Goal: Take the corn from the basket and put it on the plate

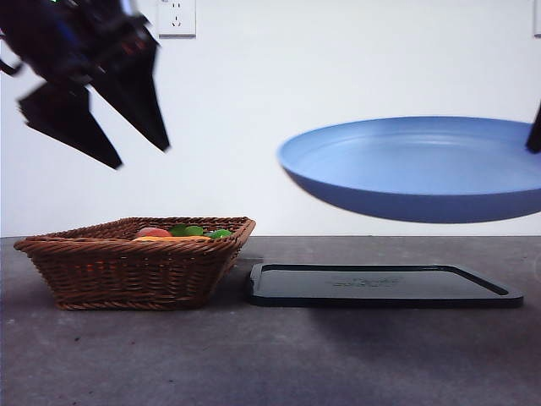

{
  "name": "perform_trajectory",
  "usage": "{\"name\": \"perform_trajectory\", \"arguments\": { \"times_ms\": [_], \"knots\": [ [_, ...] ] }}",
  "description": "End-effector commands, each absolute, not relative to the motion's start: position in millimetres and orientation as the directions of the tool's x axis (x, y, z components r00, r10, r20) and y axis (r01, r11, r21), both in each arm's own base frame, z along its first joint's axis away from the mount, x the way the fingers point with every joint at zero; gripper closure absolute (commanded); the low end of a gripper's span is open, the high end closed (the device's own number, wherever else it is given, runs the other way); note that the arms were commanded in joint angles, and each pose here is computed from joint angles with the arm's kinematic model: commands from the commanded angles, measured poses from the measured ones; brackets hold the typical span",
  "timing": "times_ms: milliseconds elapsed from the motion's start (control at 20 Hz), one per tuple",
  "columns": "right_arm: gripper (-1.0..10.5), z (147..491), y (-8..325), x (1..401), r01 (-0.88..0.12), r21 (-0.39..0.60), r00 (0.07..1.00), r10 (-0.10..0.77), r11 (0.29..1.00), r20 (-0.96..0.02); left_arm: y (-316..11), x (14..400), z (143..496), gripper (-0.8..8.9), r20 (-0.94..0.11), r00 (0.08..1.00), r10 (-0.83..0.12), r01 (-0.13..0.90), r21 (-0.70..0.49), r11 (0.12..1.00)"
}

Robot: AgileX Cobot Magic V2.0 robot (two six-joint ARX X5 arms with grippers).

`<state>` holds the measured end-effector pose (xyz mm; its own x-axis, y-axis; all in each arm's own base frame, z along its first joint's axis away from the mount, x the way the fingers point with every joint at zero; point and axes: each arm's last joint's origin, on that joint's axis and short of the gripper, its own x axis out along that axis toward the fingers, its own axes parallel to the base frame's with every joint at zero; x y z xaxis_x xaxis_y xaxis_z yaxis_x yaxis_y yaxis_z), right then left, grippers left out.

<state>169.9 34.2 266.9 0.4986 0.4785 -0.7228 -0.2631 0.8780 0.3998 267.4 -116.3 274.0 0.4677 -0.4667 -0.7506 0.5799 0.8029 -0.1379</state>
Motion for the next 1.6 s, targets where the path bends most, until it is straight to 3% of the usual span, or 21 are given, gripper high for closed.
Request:
{"name": "perform_trajectory", "arguments": {
  "times_ms": [50,500,1250,1600],
  "knots": [
    [9.4,274,32,170,-0.268,0.398,0.526,0.48,0.877,-0.703,-129,286,265,4.1,-0.771,0.439,-0.462,0.606,-0.126,0.786],
    [9.4,275,31,169,-0.272,0.408,0.526,0.49,0.872,-0.695,-152,321,209,4.1,-0.863,0.336,-0.376,0.603,-0.109,0.79],
    [9.4,275,31,170,-0.278,0.404,0.53,0.49,0.871,-0.692,-156,327,193,4.14,-0.874,0.317,-0.368,0.603,-0.114,0.79],
    [9.4,275,31,170,-0.278,0.404,0.53,0.49,0.871,-0.692,-157,324,192,5.41,-0.885,0.294,-0.361,0.603,-0.121,0.788]
  ]
}}
